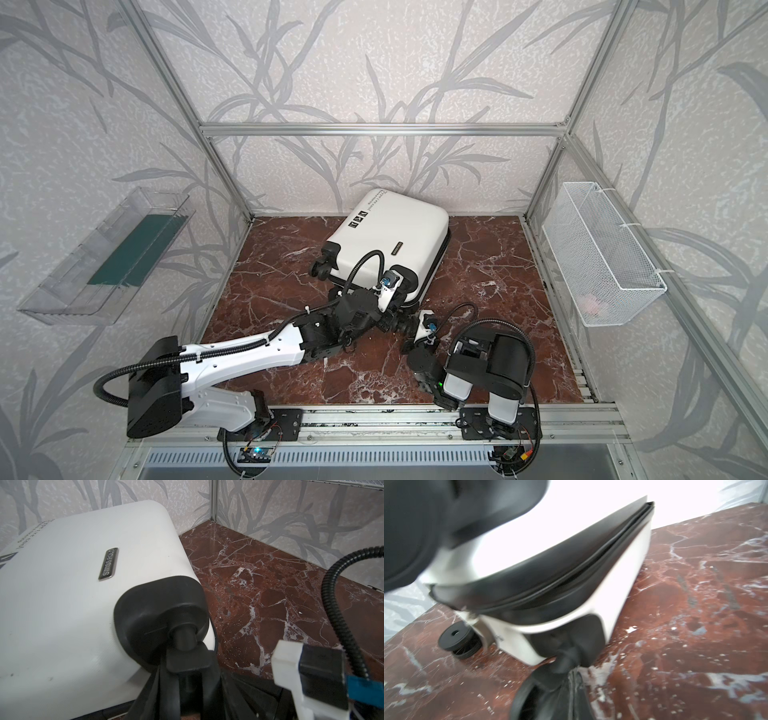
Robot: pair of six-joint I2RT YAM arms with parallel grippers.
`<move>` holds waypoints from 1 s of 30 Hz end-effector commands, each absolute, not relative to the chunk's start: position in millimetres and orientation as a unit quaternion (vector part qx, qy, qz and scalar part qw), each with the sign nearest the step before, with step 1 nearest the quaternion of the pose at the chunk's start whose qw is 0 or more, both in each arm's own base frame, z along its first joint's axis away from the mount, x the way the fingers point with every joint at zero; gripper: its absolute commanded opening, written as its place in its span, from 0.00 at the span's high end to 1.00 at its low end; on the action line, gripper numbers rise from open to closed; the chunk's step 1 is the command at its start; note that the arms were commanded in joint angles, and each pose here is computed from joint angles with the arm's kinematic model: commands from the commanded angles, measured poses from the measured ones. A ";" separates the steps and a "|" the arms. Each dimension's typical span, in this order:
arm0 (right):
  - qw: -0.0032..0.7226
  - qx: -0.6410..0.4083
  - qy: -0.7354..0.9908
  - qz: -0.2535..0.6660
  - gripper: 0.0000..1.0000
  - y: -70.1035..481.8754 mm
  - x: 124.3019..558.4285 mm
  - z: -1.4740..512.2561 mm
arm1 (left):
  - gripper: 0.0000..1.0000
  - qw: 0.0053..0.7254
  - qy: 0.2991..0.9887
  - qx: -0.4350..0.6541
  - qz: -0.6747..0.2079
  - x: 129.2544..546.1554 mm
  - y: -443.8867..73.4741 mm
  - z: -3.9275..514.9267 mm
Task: Pack the luggage
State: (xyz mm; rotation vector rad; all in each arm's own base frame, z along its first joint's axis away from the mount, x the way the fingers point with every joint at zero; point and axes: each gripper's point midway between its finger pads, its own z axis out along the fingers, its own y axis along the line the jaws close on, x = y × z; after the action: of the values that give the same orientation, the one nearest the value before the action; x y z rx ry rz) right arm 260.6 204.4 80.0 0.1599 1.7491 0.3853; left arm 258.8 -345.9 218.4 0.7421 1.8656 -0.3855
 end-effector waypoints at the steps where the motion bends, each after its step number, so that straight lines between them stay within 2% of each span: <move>1: 0.583 0.119 0.776 0.208 0.97 182.1 270.3 77.0 | 1.00 0.558 0.713 0.341 -0.252 231.5 -373.2 270.8; 4: 0.553 0.135 0.800 0.190 0.86 162.3 281.8 82.4 | 1.00 0.558 0.714 0.344 -0.246 229.9 -367.7 268.8; 14: 0.459 0.281 0.820 0.193 0.60 67.6 338.6 113.6 | 1.00 0.561 0.712 0.348 -0.240 224.3 -355.0 267.6; 21: 0.409 0.305 0.838 0.195 0.58 60.5 404.1 103.8 | 1.00 0.558 0.709 0.357 -0.240 219.1 -351.4 268.7; 30: 0.319 0.265 0.882 0.225 0.58 95.0 465.5 67.6 | 1.00 0.554 0.706 0.367 -0.246 209.7 -346.6 272.1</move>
State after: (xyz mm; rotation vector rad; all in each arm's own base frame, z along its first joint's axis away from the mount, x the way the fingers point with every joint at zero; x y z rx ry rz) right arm 466.3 78.3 83.6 0.7424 2.2100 0.5144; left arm 232.7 -327.1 218.7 0.8436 1.8392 -0.3975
